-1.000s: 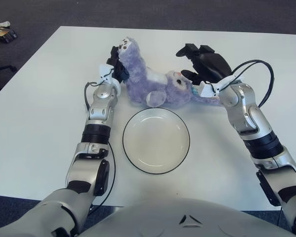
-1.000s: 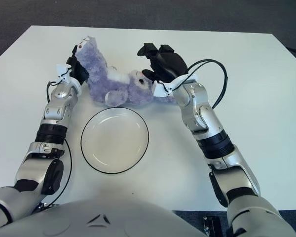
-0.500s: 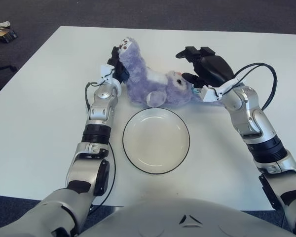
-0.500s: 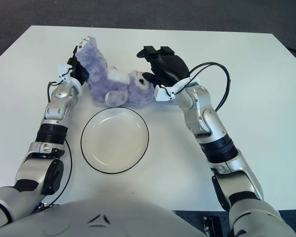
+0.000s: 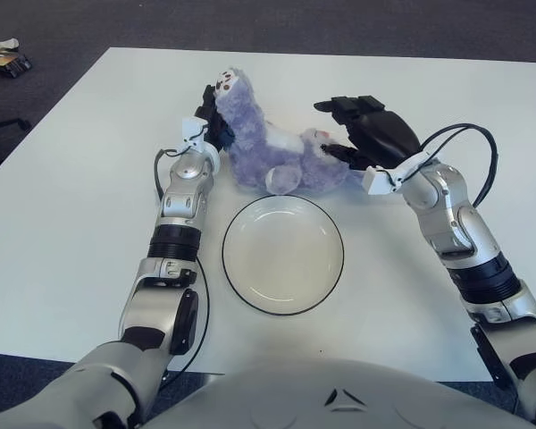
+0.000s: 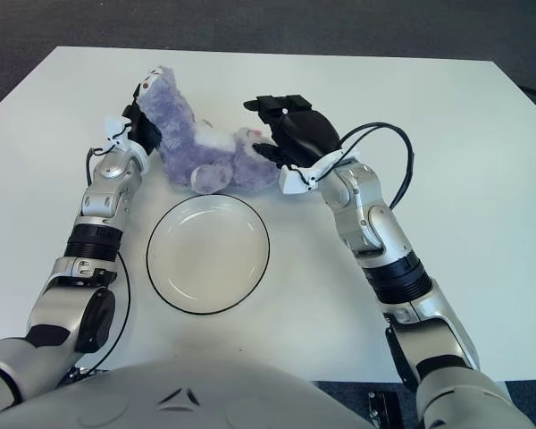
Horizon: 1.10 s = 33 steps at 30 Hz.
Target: Put the doll into the plate.
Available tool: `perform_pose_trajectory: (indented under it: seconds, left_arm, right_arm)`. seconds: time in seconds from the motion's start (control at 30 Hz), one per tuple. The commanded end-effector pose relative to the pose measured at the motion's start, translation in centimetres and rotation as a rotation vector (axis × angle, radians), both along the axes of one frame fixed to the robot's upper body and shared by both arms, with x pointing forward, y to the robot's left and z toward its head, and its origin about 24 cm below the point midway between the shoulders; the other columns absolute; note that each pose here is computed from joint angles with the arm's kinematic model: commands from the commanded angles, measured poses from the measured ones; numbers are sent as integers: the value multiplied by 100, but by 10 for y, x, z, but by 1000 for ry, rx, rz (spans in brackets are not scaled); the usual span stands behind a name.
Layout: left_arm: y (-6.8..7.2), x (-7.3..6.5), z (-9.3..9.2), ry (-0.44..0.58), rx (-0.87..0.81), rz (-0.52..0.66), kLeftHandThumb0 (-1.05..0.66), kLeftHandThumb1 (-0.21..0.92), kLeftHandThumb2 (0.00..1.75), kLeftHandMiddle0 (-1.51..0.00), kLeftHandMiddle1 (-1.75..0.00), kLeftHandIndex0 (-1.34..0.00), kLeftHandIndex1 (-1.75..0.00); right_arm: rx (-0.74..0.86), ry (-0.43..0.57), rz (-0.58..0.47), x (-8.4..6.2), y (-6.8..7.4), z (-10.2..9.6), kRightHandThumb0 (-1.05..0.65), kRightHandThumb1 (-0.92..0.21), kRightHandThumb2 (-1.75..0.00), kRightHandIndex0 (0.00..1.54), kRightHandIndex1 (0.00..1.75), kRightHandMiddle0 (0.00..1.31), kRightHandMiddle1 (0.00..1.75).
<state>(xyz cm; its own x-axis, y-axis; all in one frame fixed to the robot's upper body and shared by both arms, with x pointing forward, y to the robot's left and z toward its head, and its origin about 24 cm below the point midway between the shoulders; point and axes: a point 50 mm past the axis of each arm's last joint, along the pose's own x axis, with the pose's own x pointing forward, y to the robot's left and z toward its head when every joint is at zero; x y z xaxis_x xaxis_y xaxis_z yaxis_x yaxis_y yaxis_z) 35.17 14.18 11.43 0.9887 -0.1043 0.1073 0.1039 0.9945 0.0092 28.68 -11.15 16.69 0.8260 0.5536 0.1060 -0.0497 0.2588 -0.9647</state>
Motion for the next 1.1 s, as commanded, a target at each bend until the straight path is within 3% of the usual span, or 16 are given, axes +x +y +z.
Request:
perform_pose_trajectory:
  seconds: [0.0, 0.4, 0.77, 1.07]
  left_arm:
    - [-2, 1, 2, -10, 5, -8, -51, 82, 76, -24, -127, 0, -116]
    - [-3, 1, 3, -12, 20, -8, -52, 82, 76, -27, -131, 0, -110]
    - [-2, 1, 4, -11, 13, -7, -54, 81, 73, -28, -134, 0, -101]
    - [-2, 1, 8, -21, 10, 6, -54, 80, 72, -24, -132, 0, -106]
  right_arm:
    - [-9, 19, 18, -3, -2, 3, -104, -92, -47, 0, 3, 0, 26]
    - [-52, 134, 99, -13, -3, 2, -103, -92, -49, 0, 0, 0, 2]
    - [-61, 222, 129, -21, -13, 0, -105, -92, -42, 0, 0, 0, 0]
    - [-41, 280, 140, -33, -21, 4, -105, -92, -38, 0, 0, 0, 0]
